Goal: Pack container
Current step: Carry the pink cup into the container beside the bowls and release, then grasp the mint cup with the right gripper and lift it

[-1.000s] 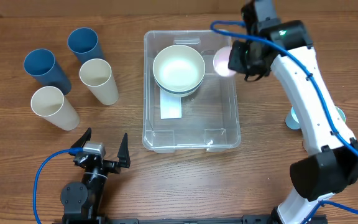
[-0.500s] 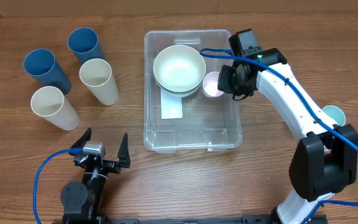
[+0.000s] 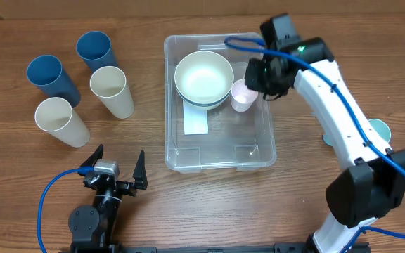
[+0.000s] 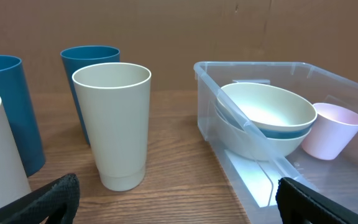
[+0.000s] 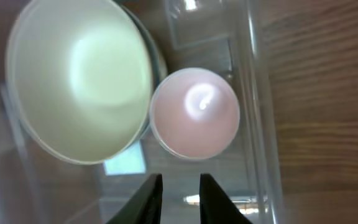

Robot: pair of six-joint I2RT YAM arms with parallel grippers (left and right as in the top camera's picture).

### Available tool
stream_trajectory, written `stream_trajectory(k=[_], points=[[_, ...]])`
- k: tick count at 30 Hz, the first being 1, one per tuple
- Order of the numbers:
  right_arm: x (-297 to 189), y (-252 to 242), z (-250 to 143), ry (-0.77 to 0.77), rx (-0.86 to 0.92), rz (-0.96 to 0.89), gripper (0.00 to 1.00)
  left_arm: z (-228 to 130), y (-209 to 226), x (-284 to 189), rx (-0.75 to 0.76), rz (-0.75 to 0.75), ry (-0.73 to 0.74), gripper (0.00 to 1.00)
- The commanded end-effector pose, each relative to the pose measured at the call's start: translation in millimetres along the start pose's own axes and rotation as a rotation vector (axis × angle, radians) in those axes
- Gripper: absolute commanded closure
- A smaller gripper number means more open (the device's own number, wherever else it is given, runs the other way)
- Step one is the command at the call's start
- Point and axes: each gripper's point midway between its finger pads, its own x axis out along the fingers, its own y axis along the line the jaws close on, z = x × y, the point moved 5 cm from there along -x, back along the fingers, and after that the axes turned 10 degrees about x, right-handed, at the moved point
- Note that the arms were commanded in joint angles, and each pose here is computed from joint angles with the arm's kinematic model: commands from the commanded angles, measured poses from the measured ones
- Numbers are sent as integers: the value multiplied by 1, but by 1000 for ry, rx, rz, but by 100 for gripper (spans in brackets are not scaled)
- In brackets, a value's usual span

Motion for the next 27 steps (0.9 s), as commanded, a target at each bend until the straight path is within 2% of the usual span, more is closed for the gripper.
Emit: stream_trajectory(k=[1,3,8,13,18,21,23,27], points=[[-59,17,14,-83,-9,52,77,0,2,0,-9,12,-6,0],[-77,-7,22,-110,69,-33,77,0,2,0,-9,12,-6,0],[-95,-104,40,-93,291,-281,77,0,2,0,-9,12,-6,0],[-119,-203,59,-105,568,-356,78,0,2,0,-9,12,-6,0],[-117,-301,45,-54,839,-413,78,0,2,0,-9,12,-6,0],[-97,-352,29,-12,975,-367,78,0,2,0,-9,12,-6,0],[-85,-361,29,-1,961,-227,78,0,2,0,-9,12,-6,0],[-69,-371,26,-8,933,-241,77,0,2,0,-9,12,-6,0]])
